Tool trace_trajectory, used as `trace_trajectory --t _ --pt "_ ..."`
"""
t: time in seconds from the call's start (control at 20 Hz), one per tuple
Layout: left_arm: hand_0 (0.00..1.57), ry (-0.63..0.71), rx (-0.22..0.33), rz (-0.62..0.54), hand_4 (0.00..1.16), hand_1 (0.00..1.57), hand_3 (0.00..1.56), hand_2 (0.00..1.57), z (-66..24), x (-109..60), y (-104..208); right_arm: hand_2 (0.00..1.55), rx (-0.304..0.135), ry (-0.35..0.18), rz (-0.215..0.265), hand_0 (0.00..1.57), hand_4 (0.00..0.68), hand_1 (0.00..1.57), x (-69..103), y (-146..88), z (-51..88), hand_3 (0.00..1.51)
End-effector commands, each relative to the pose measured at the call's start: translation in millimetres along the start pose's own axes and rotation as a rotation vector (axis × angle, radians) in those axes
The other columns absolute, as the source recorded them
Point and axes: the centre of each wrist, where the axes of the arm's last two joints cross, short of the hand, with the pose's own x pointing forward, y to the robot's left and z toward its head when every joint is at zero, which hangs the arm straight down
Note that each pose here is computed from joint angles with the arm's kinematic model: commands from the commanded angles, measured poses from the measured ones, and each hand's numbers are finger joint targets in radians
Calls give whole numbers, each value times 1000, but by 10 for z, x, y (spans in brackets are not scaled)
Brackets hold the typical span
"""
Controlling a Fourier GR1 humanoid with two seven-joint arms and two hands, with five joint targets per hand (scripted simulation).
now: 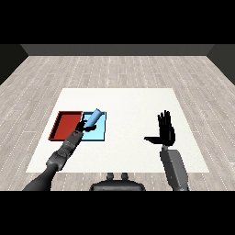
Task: Pick the blue can and put it in the blue box
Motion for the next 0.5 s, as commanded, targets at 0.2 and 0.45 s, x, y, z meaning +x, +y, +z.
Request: trace_trajectory --t 0.2,0.45 --pt "0 44 127 -17 0 0 0 0 49 -239 -80 0 20 5 -29 0 0 0 -22 32 -56 0" --pt "0 -211 369 225 0 0 0 0 42 103 -88 0 26 6 -50 0 0 0 -5 -105 33 0"
